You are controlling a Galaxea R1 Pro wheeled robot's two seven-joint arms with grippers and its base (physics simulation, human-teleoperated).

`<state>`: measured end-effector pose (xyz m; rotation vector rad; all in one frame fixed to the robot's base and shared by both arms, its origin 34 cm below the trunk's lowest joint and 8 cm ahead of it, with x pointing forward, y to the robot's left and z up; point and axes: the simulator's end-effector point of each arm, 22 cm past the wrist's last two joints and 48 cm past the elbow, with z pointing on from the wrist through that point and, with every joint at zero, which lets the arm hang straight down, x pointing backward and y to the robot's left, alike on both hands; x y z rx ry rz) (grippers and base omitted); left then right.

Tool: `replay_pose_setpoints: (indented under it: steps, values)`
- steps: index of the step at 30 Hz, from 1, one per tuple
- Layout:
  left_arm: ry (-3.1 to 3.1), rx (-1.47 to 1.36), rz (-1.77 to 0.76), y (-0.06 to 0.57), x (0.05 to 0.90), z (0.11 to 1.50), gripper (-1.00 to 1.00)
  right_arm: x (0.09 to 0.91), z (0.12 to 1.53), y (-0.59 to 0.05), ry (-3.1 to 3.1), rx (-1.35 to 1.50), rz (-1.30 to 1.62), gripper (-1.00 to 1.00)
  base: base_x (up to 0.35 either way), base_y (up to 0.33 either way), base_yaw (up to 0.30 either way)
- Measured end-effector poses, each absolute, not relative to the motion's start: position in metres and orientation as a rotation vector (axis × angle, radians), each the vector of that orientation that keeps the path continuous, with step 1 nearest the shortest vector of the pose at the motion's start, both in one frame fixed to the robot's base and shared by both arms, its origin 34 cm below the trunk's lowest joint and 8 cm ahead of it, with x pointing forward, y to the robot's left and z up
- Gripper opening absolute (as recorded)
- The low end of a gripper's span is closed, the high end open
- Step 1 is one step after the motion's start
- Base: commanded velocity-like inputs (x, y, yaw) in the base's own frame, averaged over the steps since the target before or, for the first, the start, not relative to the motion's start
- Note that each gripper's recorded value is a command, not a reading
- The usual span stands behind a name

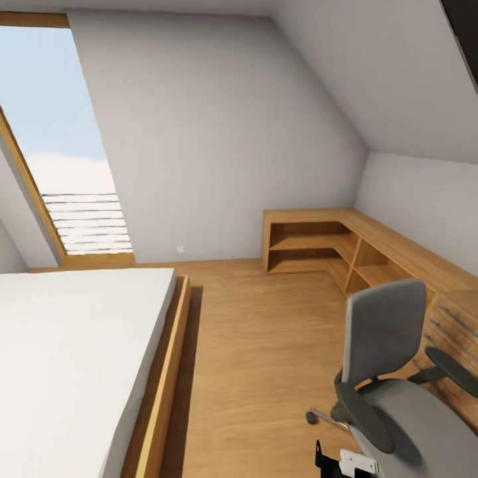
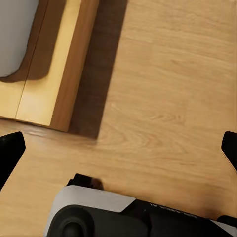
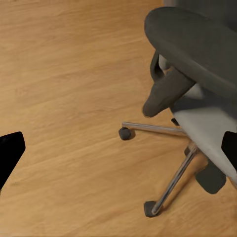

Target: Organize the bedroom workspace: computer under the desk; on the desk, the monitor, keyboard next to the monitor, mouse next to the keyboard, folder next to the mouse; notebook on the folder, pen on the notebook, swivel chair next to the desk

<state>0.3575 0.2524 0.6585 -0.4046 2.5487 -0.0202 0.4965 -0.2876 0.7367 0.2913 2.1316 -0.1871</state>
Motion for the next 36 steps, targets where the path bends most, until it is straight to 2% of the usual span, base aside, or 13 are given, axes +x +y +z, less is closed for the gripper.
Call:
replay_pose_setpoints:
  steps: [11,18,25,36]
  values:
    - [2.55,-0.404,-0.024,0.2502,0.3572,0.6583,1.0,0.4967,0.7371,-0.2837,2.128,0.301,-0.182,1.0,0.277,-0.028,0.032]
    - [2.551,-0.403,-0.024,0.2498,0.3573,0.6581,1.0,0.4967,0.7371,-0.2857,2.127,0.308,-0.186,1.0,0.057,-0.015,0.197]
    - [2.551,-0.403,-0.024,0.2498,0.3571,0.6581,1.0,0.4966,0.7372,-0.2872,2.126,0.306,-0.188,1.0,0.065,-0.02,0.038]
    - [2.553,-0.402,-0.026,0.2486,0.3564,0.658,1.0,0.4965,0.7375,-0.2874,2.126,0.306,-0.188,1.0,0.255,-0.091,0.003]
